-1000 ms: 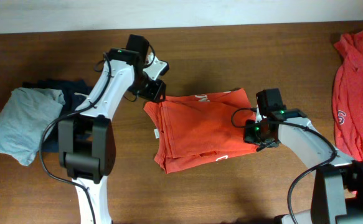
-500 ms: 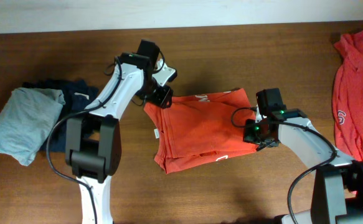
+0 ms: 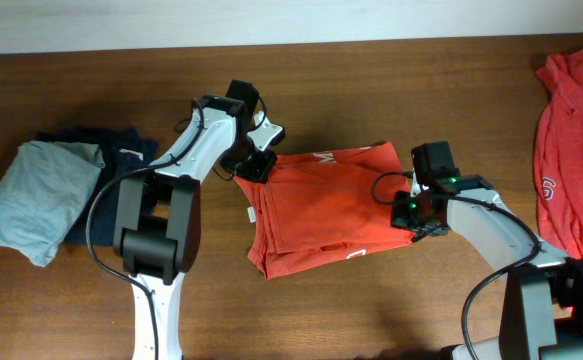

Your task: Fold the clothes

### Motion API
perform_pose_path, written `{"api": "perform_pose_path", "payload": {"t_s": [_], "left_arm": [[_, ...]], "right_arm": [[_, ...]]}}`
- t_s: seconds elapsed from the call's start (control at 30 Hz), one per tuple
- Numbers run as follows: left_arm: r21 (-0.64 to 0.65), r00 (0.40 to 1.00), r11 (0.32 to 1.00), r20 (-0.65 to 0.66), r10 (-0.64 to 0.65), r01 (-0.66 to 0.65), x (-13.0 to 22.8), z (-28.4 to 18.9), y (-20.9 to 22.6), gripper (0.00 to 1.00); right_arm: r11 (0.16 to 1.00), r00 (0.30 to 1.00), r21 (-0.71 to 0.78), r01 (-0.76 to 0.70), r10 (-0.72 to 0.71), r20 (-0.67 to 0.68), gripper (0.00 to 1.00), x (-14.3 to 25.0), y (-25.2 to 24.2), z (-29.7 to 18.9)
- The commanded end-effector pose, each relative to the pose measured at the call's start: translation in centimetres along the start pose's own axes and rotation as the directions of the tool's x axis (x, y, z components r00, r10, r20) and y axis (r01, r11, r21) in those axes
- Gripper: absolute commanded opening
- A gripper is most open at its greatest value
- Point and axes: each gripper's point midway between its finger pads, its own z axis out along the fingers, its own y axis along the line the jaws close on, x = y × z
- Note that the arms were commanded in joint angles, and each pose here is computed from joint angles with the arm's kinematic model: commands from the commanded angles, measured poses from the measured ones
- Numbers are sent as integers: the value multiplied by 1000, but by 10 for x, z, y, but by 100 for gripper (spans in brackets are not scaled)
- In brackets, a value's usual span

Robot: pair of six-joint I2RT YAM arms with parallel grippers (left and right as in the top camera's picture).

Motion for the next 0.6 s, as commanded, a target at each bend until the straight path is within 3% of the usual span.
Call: {"api": "perform_pose_path", "payload": {"t_s": [0.0, 0.2, 0.57], "left_arm": [[-9, 1000, 1000, -10, -22, 22, 5, 1, 10, 0], [-11, 999, 999, -7, -45, 45, 6, -2, 18, 1], [-54, 997, 996, -9, -77, 77, 9, -4, 33, 1]], "right_arm": [[1000, 999, 17, -18, 17, 42, 41, -12, -3, -4], [1000, 999, 22, -20, 19, 30, 4, -9, -5, 0], [966, 974, 198, -169, 194, -116, 4, 32, -47, 49]]}}
